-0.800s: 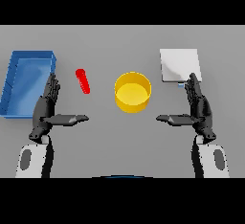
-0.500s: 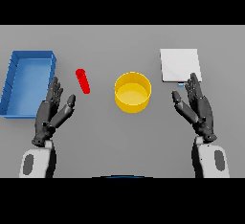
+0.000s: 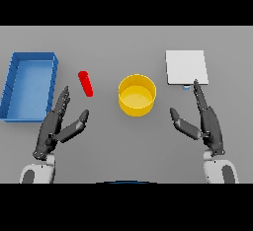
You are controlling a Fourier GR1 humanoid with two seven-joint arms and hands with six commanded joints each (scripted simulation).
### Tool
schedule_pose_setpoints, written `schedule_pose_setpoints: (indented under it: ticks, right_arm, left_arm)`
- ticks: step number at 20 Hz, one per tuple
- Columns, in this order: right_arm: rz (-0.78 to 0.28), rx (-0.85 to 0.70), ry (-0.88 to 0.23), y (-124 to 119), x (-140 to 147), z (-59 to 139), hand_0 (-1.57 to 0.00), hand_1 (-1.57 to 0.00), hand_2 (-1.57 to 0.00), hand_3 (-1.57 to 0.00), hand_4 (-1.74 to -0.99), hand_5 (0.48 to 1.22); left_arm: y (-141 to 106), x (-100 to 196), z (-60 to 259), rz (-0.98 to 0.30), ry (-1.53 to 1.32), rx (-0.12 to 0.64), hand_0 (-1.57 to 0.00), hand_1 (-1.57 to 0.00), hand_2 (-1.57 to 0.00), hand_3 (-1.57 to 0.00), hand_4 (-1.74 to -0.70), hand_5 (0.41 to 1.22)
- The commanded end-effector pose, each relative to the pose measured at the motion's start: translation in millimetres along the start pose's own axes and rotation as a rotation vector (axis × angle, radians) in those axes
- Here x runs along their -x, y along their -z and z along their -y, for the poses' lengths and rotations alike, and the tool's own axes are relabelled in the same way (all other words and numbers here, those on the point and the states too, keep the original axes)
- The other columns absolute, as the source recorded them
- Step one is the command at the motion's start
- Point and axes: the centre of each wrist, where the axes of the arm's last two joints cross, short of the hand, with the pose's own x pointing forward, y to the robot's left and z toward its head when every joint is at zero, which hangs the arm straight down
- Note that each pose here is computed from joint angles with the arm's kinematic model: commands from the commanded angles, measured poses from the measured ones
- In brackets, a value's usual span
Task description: Pick up the red beaker and tilt it to pour out 1 green nut into yellow bowl. Pick up the yellow bowl and place it on the metallic measuring scale.
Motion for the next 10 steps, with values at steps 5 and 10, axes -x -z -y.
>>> schedule_pose_setpoints:
  ticks: [5, 10]
  right_arm:
    - [0.003, -0.03, 0.062, 1, -2, -3.2, 0.0, 0.0, 0.0, 0.0, -1.209, 0.627]
    - [-0.01, -0.019, 0.067, 2, 3, 3.0, 0.0, 0.0, 0.0, 0.0, -1.229, 0.626]
  left_arm:
    - [37, 16, -7, -0.06, 0.005, 0.002, 0.0, 0.0, 0.0, 0.0, -1.17, 0.648]
    - [77, 25, -8, -0.06, 0.017, 0.023, 0.0, 0.0, 0.0, 0.0, -1.18, 0.637]
